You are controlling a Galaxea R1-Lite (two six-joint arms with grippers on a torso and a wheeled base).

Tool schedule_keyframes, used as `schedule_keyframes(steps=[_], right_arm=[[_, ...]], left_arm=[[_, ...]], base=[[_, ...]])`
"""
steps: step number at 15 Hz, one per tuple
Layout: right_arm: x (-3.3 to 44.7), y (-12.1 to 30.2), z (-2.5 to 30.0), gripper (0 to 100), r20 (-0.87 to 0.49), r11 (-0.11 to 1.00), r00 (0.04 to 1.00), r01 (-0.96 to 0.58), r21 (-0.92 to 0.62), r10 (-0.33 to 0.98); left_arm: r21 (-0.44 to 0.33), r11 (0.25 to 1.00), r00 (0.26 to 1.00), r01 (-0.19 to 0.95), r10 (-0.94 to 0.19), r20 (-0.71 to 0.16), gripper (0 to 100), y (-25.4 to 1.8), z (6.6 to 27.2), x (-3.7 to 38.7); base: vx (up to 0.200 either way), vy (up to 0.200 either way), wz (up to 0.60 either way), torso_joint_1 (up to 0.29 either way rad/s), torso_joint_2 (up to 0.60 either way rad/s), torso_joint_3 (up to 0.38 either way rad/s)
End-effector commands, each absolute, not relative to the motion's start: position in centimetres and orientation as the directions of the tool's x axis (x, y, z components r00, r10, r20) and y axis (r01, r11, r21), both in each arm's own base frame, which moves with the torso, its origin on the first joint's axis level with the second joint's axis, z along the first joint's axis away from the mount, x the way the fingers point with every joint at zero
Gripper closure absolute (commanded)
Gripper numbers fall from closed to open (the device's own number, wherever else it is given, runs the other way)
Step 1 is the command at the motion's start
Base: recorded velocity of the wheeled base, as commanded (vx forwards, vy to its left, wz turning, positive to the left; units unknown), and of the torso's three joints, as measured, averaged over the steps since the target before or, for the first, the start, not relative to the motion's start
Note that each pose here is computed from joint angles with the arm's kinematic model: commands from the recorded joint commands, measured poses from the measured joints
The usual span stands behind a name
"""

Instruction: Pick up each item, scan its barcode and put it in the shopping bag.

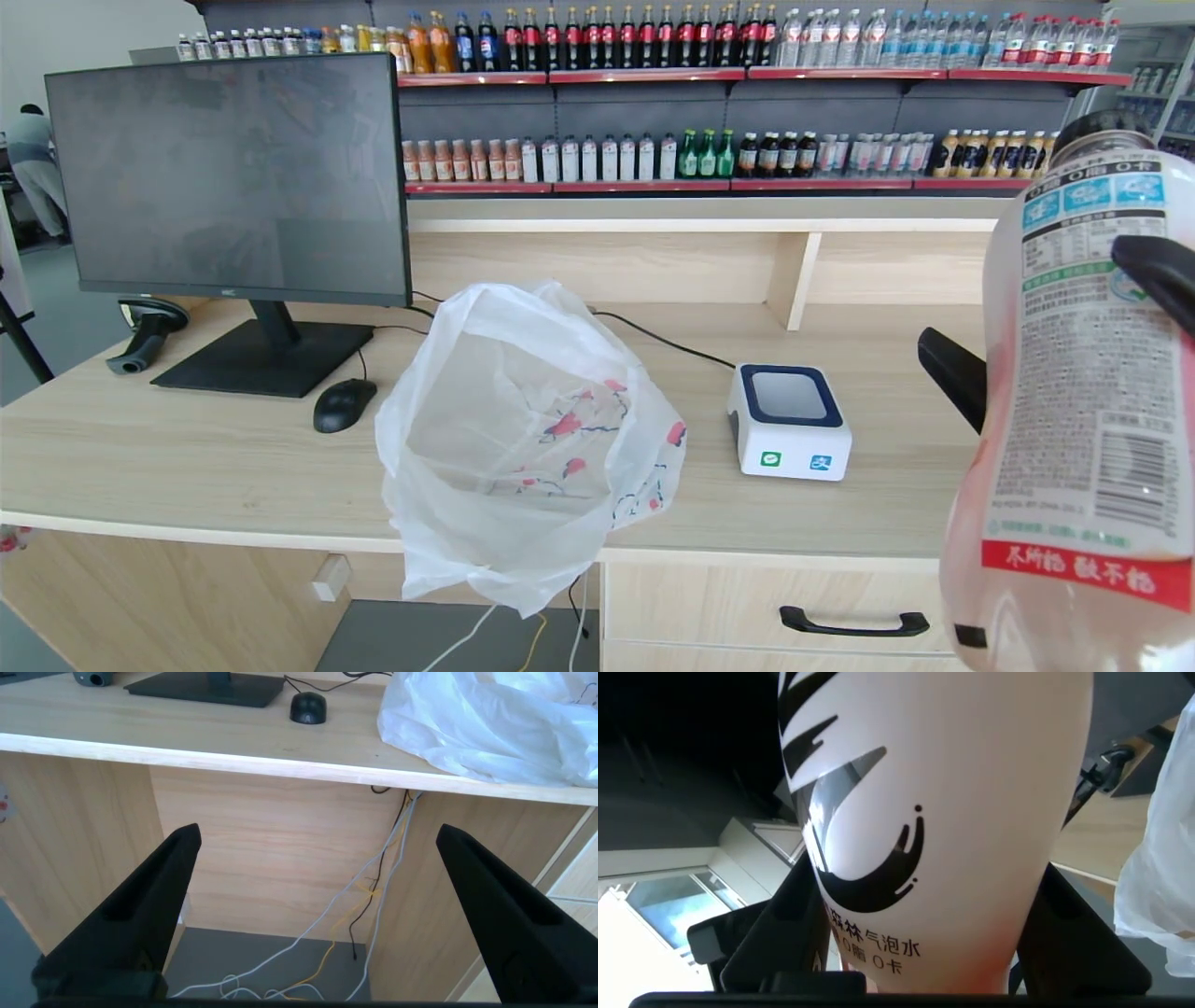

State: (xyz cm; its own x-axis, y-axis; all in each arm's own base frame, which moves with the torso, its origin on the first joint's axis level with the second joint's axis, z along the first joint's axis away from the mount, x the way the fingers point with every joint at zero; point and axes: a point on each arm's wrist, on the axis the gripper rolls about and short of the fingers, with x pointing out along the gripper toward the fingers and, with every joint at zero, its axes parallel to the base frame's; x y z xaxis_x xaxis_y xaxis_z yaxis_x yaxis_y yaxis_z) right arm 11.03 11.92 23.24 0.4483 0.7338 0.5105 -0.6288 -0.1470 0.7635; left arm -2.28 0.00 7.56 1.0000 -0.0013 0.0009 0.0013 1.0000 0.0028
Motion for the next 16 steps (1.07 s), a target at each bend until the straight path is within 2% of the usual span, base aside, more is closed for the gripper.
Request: schedule_keyframes(steps=[1,3,6,11,16], right_arm=[[11.0,11.9,23.2,100,0.508,-0.142,0.448,-0.632,0.762,0.736],[11.1,12.0,23.0,100,0.502,-0.117,0.449,-0.648,0.752,0.739],[11.7,12.5,21.6,100,0.441,0.012,0.477,-0.689,0.724,0.760],[14.4,11.4,20.7,100,0.391,0.206,0.593,-0.697,0.686,0.704],[13.2,10.1,21.0,100,0.410,0.222,0.534,-0.768,0.600,0.740]], left_arm=[[0.003,1.000,1.000,0.002,-0.002,0.002,0,0.0,7.6,-2.3],[0.003,1.000,1.000,0.002,-0.002,0.002,0,0.0,7.6,-2.3],[0.003,1.000,1.000,0.002,-0.002,0.002,0,0.0,7.6,-2.3],[0.003,1.000,1.000,0.002,-0.002,0.002,0,0.0,7.6,-2.3],[0.003,1.000,1.000,0.002,-0.002,0.002,0,0.0,7.6,-2.3]], base=[[0.000,0.000,0.00,0.000,0.00,0.000],[0.000,0.000,0.00,0.000,0.00,0.000],[0.000,0.000,0.00,0.000,0.00,0.000],[0.000,0.000,0.00,0.000,0.00,0.000],[0.000,0.000,0.00,0.000,0.00,0.000]])
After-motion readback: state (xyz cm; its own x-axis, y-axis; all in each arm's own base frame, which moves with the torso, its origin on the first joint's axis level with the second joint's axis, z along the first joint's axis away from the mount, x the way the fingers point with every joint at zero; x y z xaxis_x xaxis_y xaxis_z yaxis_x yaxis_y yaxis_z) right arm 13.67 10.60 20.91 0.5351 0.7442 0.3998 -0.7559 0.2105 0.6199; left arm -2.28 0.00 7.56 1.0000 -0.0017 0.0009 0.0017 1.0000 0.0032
